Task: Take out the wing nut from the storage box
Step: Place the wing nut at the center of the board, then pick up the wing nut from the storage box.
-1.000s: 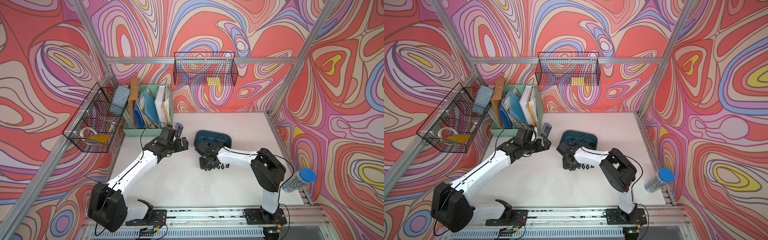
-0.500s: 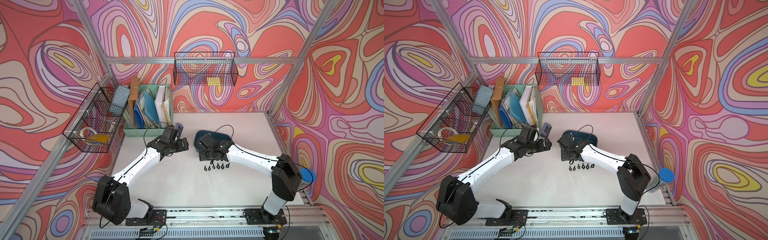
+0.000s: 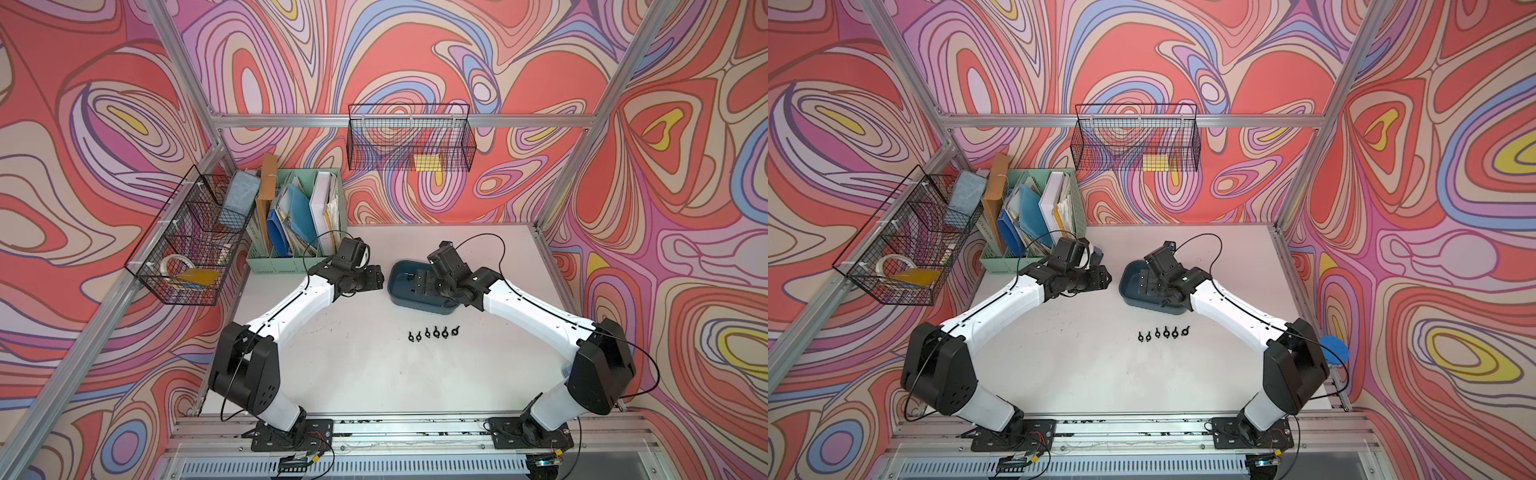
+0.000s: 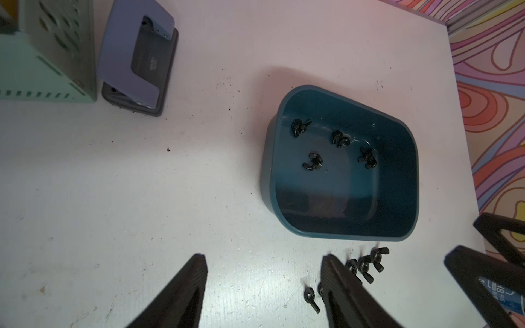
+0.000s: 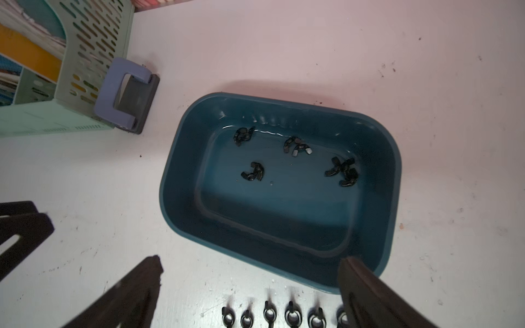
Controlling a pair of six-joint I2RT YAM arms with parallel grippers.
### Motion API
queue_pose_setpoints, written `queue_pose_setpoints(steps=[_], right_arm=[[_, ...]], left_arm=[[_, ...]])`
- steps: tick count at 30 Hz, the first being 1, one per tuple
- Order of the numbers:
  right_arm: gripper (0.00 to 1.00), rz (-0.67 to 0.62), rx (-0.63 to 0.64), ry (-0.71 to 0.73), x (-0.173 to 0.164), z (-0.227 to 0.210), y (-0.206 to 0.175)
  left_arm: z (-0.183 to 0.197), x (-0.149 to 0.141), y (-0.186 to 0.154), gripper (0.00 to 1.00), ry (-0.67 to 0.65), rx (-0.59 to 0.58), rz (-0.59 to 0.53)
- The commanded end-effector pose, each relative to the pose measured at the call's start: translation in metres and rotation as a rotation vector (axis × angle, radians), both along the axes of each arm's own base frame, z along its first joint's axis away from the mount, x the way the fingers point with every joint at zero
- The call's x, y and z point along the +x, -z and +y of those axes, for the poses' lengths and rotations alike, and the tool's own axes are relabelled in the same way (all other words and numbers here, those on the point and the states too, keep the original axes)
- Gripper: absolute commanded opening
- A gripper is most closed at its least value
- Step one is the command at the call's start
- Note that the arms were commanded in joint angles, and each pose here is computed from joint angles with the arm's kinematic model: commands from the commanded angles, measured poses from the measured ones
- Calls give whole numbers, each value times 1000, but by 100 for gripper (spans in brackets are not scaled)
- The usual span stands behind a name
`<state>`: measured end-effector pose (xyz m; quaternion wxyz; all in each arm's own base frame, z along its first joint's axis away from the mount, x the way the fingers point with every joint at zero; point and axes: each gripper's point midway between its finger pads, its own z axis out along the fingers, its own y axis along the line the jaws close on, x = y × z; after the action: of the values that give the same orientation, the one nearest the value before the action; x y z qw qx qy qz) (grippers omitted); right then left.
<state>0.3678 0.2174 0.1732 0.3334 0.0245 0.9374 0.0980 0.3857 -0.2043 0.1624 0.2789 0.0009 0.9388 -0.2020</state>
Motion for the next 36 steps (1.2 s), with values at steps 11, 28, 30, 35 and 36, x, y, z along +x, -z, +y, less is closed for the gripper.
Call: queue_pose_setpoints(steps=[11, 28, 30, 35, 36], right_arm=[[98, -36, 78, 108, 22, -38, -9], [98, -3, 80, 114, 30, -41, 0], [98, 2, 78, 115, 31, -41, 1], [98, 14, 78, 116, 32, -42, 5], [98, 16, 78, 118, 33, -43, 6]], left_arm=[[-68, 42, 37, 38, 206, 131, 52], [-96, 85, 100, 30, 252, 240, 96], [-99, 85, 104, 30, 264, 241, 93], [-112, 83, 106, 27, 314, 228, 75], [-115, 84, 105, 27, 323, 220, 70]])
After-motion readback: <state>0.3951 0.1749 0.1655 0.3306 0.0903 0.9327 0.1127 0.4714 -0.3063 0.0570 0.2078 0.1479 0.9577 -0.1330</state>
